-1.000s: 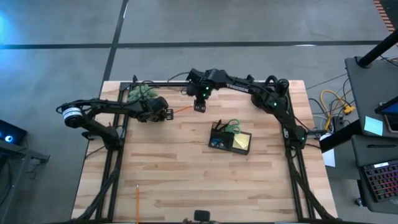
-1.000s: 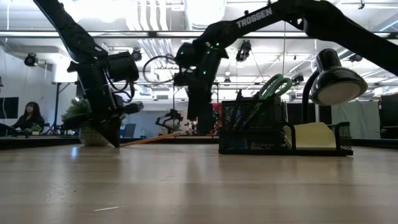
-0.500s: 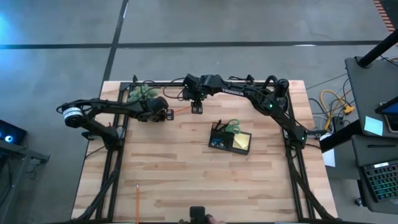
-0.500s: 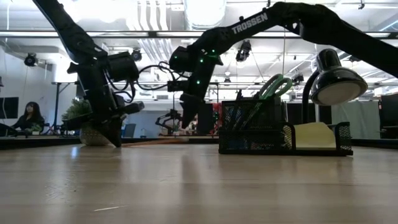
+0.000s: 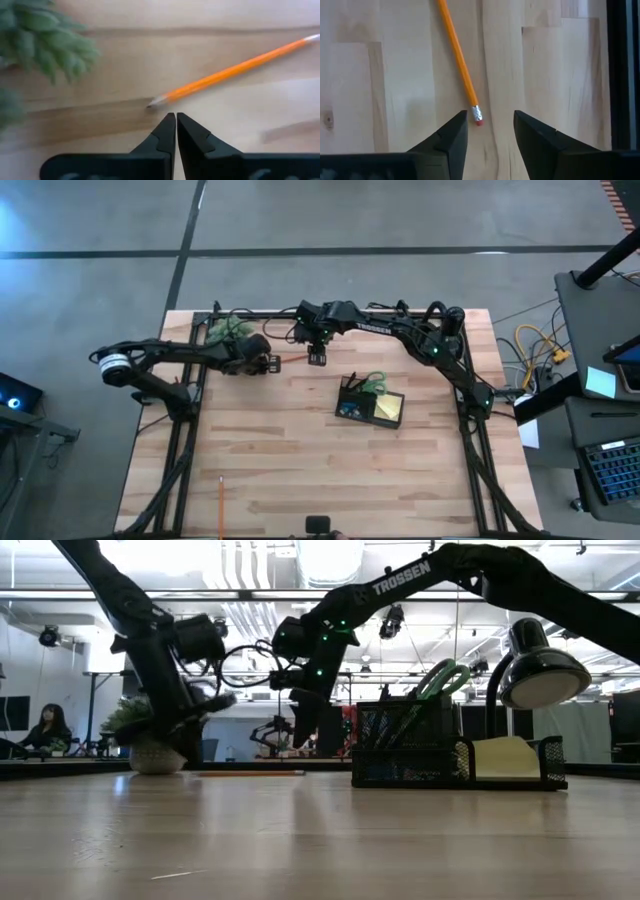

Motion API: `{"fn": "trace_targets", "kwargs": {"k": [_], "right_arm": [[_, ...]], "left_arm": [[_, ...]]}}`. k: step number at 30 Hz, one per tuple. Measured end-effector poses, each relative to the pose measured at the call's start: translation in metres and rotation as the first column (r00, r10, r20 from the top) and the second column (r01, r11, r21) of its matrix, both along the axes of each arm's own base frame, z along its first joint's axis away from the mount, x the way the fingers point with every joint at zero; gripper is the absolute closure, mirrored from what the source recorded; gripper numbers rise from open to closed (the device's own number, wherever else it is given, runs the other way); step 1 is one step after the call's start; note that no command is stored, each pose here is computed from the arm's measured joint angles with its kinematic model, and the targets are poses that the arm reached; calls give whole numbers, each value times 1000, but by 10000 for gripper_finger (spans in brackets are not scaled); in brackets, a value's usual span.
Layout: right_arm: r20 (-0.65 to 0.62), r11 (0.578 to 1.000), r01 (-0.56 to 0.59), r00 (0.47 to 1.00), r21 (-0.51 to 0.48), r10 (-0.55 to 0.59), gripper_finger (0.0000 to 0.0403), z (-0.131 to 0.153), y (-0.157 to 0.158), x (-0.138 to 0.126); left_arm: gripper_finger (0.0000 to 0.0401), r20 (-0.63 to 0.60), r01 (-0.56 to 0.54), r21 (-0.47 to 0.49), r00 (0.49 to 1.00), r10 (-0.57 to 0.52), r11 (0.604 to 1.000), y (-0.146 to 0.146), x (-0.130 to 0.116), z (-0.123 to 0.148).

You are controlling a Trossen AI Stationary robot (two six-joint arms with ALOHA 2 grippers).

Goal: Pick and place office supplies into organizer
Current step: Put the right orange pencil into the black mesh organizer

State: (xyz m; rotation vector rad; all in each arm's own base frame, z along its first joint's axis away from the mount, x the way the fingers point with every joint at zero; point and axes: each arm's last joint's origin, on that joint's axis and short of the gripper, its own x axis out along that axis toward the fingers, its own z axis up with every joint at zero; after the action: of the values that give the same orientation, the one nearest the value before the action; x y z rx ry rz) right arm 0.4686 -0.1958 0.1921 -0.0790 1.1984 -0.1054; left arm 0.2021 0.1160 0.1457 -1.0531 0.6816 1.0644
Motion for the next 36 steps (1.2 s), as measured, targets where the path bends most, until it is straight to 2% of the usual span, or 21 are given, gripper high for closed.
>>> {"fn": "trace_targets", "kwargs": {"k": [3, 9, 16, 28, 32, 34, 36], "right_arm": [[0, 1000, 0, 1000, 0, 0, 252, 0, 0, 0], [4, 1000, 29, 1000, 11, -29, 252, 0, 0, 0], [4, 999, 32, 999, 12, -32, 252, 0, 0, 0], [5, 998, 59, 998, 5, -59, 252, 0, -1, 0], [28, 982, 150, 989, -112, -147, 252, 4, -7, 2], [49, 969, 224, 974, -99, -221, 253, 8, -11, 1], [90, 940, 339, 938, -36, -335, 255, 12, -15, 0]], "left_arm": [[400, 38, 3, 29, 999, -5, 1000, 0, 0, 9], [400, 16, -2, 81, 1000, 1, 997, 1, -3, 13], [400, -62, 2, 33, 998, 0, 999, 2, 0, -7], [400, -50, -6, 42, 999, 8, 999, 5, 3, -9], [400, 28, -33, 101, 999, 30, 994, 8, 6, 5], [400, 65, -63, 154, 996, 54, 986, 10, 8, 16], [400, 84, -65, 175, 995, 51, 982, 12, 9, 24]]}}
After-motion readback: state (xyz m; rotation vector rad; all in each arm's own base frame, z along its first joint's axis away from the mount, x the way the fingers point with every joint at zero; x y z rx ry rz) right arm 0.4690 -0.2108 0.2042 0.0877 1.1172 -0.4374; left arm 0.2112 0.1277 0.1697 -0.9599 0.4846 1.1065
